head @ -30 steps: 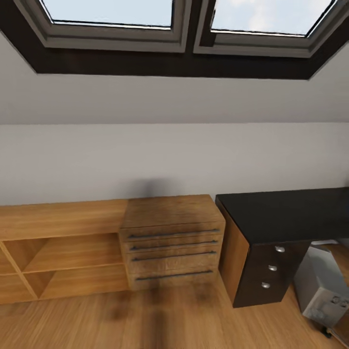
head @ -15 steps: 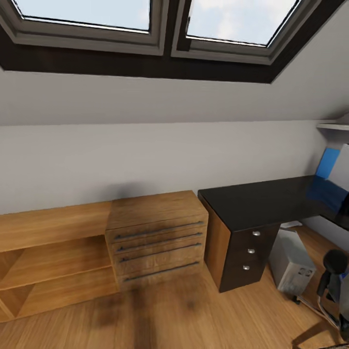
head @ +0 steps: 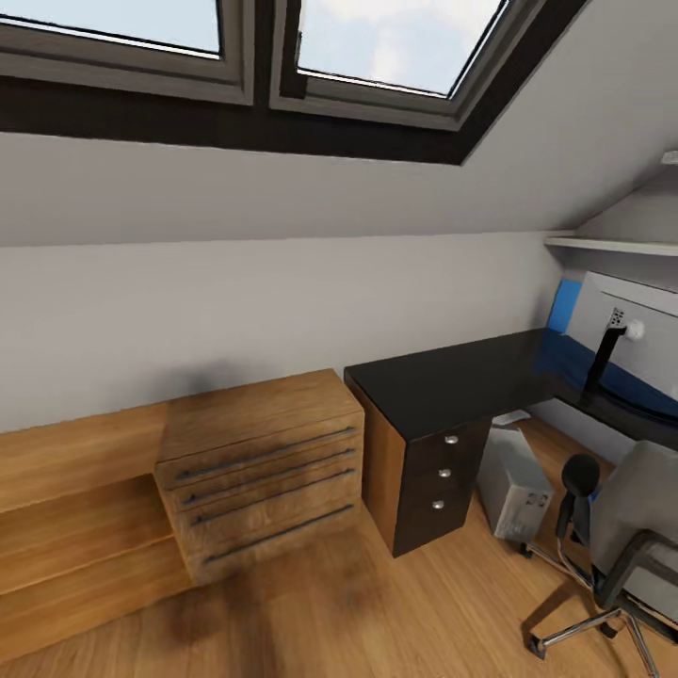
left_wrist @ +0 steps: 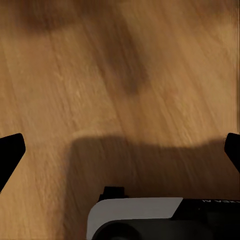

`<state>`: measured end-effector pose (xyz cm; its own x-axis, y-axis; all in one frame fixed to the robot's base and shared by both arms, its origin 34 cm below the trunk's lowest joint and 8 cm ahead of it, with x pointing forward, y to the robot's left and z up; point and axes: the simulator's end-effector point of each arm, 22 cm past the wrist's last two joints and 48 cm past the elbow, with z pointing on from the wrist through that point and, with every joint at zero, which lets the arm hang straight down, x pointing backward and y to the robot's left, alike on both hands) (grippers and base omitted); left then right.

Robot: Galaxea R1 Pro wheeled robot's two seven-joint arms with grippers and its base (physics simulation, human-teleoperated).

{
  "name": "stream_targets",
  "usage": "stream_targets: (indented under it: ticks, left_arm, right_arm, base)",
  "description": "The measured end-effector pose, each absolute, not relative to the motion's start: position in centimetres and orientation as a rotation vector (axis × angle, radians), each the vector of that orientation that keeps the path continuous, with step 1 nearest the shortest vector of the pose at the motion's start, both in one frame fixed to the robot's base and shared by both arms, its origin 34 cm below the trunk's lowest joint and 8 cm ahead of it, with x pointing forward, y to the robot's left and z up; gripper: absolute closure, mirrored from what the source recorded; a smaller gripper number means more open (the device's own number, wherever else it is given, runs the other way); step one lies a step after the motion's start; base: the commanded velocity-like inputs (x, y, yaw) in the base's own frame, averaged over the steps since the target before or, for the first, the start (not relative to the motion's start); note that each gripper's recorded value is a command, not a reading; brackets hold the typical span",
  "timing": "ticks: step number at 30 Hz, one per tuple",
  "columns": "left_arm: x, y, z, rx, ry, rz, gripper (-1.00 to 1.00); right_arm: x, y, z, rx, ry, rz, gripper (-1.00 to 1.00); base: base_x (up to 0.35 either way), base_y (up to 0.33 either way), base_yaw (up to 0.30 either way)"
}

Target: In the bedroom, organize the workspace by keeping the computer under the desk, ensuring the monitor is on the desk, placing the keyboard on the desk next to the monitor, placing the mouse on the desk next to the keyboard, moving the folder from the swivel chair onto the desk next to the mouse, stacking the notebook on top of the folder with the pen on top of the notebook, and positioning the swivel chair next to the desk.

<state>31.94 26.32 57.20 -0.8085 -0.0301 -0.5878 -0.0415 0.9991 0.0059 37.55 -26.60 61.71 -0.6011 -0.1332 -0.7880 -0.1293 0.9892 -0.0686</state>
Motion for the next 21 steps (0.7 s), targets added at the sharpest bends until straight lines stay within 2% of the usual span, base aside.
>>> stream_targets:
  ticks: [21]
  left_arm:
    - [31.93,26.33,57.2,-0.05,2.513,0.025,-1.0]
  right_arm:
    - [37.9,-26.44,62.22,-0.181,2.192,-0.002,-1.0]
  base:
    - [0.0,0.0,-0.296]
